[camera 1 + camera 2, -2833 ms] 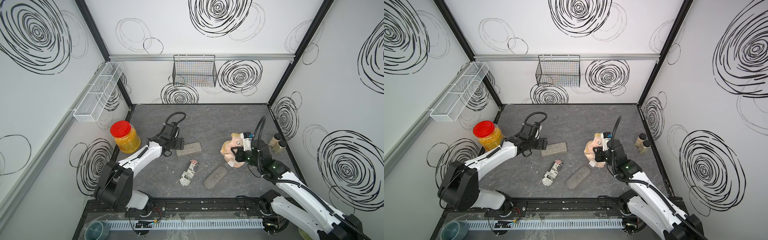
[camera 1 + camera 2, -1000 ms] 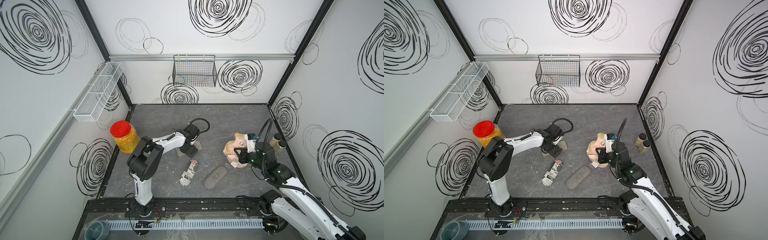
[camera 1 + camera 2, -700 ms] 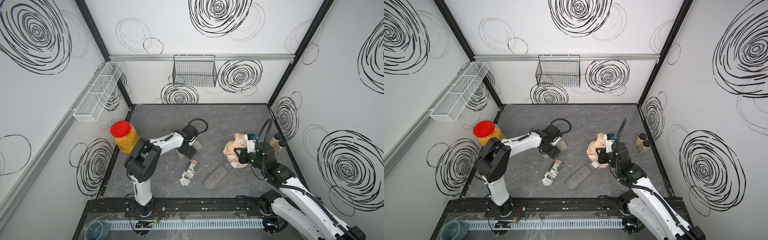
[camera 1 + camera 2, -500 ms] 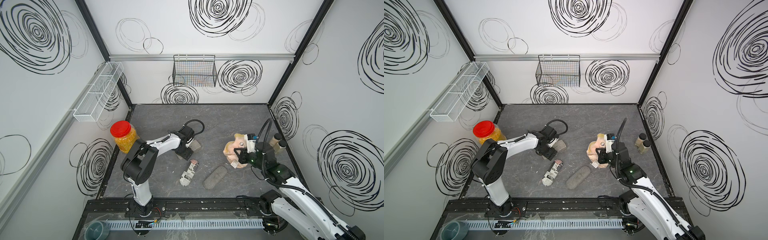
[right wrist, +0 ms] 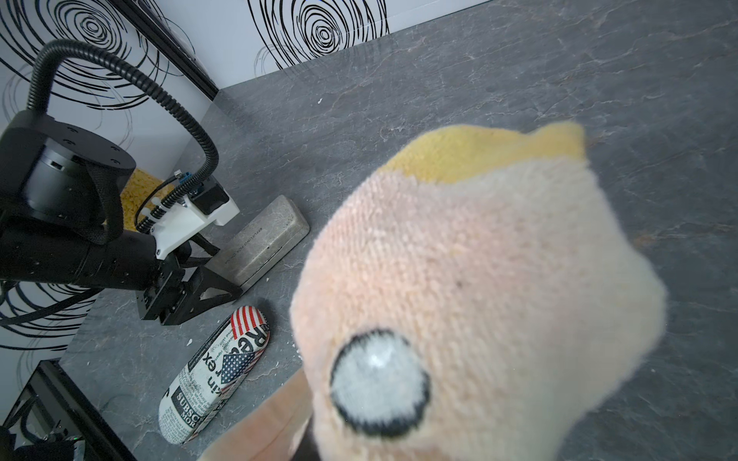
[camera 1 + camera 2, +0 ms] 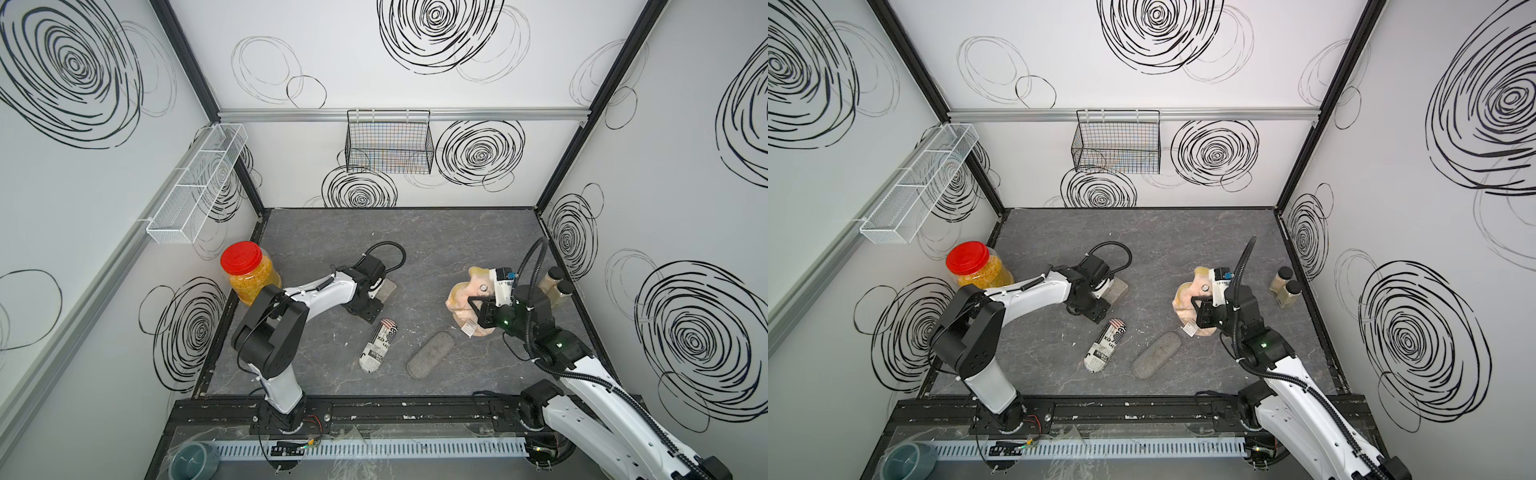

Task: Wipe the eyeglass case
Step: Pick up the eyeglass case from the center of the board, then wipe the dirt from the eyeglass case.

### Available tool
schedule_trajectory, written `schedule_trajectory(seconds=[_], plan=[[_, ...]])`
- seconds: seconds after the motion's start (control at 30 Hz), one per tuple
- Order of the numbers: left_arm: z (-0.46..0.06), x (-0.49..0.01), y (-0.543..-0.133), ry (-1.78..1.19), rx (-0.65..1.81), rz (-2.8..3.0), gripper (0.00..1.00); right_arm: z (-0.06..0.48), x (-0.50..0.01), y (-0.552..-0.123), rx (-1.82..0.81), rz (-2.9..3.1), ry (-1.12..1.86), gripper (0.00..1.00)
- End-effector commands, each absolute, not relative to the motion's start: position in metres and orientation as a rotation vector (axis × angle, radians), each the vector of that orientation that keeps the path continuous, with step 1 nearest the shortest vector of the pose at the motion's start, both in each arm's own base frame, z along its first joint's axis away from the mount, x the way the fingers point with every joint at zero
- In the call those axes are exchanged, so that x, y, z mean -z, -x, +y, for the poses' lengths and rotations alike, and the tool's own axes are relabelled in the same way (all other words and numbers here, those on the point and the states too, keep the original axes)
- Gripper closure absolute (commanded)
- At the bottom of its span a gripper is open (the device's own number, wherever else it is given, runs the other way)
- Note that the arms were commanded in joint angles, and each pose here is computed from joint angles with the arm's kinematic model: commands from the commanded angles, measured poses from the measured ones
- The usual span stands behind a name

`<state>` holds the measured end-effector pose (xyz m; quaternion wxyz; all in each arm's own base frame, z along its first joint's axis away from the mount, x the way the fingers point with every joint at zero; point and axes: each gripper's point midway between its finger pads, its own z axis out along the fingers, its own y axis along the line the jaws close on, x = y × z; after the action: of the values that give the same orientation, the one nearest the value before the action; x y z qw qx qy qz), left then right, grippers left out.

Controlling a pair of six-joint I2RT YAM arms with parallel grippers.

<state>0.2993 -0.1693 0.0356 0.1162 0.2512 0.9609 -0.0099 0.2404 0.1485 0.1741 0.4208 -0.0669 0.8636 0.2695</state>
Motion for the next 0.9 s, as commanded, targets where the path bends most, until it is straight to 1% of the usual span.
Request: schedule_trajectory(seconds=[0.0, 0.13, 0.23, 0.37, 0.57, 0.7, 0.87], plan=[[-0.186, -0.076, -0.316, -0.627, 0.118, 2.663, 0.36, 0.156, -0.181, -0.239, -0.751, 2.148, 0.168, 1.0], [-0.2, -0.111, -0.32, -0.599, 0.192, 2.518, 0.36, 0.164, -0.192, -0.24, -0.807, 2.131, 0.178, 1.0], [-0.214, -0.128, -0.314, -0.604, 0.283, 2.428, 0.36, 0.172, -0.211, -0.241, -0.864, 2.077, 0.205, 0.99], [-0.243, -0.135, -0.3, -0.655, 0.391, 2.342, 0.36, 0.187, -0.239, -0.244, -0.935, 2.013, 0.259, 1.0], [-0.274, -0.132, -0.284, -0.718, 0.485, 2.269, 0.37, 0.204, -0.263, -0.256, -0.9, 1.991, 0.332, 1.0], [-0.286, -0.132, -0.274, -0.752, 0.523, 2.226, 0.37, 0.229, -0.265, -0.25, -0.955, 2.004, 0.458, 1.0], [-0.293, -0.131, -0.269, -0.771, 0.552, 2.206, 0.37, 0.254, -0.243, -0.239, -0.989, 2.073, 0.568, 1.0]])
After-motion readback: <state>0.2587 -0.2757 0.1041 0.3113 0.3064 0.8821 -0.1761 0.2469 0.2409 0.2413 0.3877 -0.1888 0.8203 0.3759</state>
